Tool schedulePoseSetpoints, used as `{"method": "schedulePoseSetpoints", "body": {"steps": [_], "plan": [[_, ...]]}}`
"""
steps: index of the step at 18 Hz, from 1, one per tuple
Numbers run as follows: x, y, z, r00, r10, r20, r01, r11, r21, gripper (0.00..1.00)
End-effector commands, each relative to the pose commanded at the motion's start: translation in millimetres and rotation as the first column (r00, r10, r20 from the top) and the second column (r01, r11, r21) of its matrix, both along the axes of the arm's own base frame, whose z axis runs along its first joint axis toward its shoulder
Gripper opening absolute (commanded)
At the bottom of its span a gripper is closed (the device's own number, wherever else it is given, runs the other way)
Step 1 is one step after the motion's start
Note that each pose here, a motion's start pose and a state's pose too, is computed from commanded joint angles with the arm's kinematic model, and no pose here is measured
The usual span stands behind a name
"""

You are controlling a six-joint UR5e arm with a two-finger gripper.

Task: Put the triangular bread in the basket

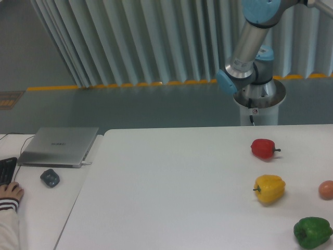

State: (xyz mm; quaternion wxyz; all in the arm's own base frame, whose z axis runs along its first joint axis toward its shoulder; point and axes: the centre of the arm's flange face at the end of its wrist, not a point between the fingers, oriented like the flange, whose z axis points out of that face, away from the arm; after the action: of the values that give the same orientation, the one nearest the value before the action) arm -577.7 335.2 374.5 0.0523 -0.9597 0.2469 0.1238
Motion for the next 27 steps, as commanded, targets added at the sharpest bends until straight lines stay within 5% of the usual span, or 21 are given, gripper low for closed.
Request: {"method": "schedulePoseSetpoints", "body": {"steps": [8, 12, 17, 27], "plan": [[94.7, 40.9, 29.0, 0.983, -0.175, 0.06, 0.176, 0.984, -0.006, 1.0], [160.3, 54.0, 47.2, 0.91, -0.389, 0.144, 0.406, 0.907, -0.116, 1.0], [173.7, 65.6, 37.6, 0.896, -0.416, 0.157, 0.44, 0.88, -0.18, 1.0], [170.0, 69.7, 22.7, 0.892, -0.415, 0.181, 0.445, 0.876, -0.183, 1.0]]}}
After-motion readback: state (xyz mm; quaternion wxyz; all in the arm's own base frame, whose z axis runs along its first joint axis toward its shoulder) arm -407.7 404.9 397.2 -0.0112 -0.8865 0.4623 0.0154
